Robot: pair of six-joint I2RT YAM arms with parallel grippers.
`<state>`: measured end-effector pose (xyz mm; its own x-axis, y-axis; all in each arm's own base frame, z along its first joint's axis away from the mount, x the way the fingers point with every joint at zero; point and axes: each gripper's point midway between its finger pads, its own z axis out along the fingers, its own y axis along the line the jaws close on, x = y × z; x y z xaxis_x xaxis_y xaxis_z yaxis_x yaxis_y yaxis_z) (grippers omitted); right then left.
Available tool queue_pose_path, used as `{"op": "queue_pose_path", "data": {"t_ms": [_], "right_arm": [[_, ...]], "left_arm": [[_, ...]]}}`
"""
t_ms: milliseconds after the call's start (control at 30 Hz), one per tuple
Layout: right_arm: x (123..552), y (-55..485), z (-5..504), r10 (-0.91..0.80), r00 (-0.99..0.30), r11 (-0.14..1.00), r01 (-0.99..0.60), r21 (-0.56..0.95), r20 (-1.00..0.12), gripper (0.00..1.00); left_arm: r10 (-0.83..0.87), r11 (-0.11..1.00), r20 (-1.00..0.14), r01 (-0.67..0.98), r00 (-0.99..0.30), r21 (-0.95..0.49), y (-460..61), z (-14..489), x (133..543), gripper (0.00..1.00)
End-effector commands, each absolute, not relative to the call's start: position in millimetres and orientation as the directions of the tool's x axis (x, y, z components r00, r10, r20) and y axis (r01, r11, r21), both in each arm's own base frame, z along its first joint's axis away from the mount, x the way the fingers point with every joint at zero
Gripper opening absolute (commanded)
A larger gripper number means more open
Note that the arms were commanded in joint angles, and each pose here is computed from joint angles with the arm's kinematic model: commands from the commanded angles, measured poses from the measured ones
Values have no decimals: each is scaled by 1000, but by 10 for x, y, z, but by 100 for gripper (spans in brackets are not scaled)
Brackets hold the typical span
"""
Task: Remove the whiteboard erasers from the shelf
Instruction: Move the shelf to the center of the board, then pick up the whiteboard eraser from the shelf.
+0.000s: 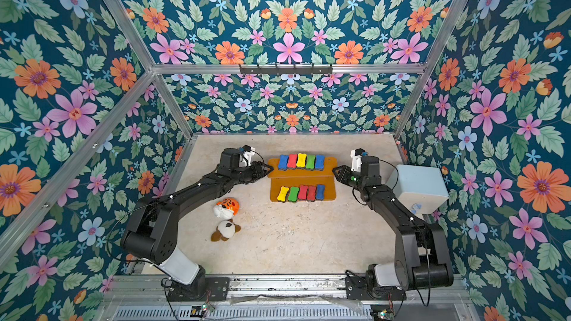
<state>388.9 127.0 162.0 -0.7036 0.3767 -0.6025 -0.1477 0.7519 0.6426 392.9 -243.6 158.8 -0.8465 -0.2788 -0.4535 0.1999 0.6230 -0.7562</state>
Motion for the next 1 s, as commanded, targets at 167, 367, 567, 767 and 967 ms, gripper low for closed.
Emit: {"op": "queue_pose_path", "data": {"t_ms": [167,367,567,767,967], "right_arm": [[3934,852,1828,389,-631,833,-71,549,-672,45],[3981,947,2163,429,-589,820,-64,569,-685,46],[4095,1295,2174,457,-645,777,-44,627,-612,46],[4163,1478,2075,443,-688,776,-26,630,-575,47],[4196,1486,1982,462,-707,770,21,638,-534,47]], "left_arm": [[-276,738,-525,173,-805,-653,-2179,1644,3958,51],[-245,811,-570,155,-784,-564,-2050,1749,3947,51],[-177,846,-603,193,-778,-498,-2113,1793,3884,50],[-153,857,-599,197,-786,-477,-2100,1725,3859,50],[-143,860,-603,203,-785,-468,-2095,1740,3858,50]]}}
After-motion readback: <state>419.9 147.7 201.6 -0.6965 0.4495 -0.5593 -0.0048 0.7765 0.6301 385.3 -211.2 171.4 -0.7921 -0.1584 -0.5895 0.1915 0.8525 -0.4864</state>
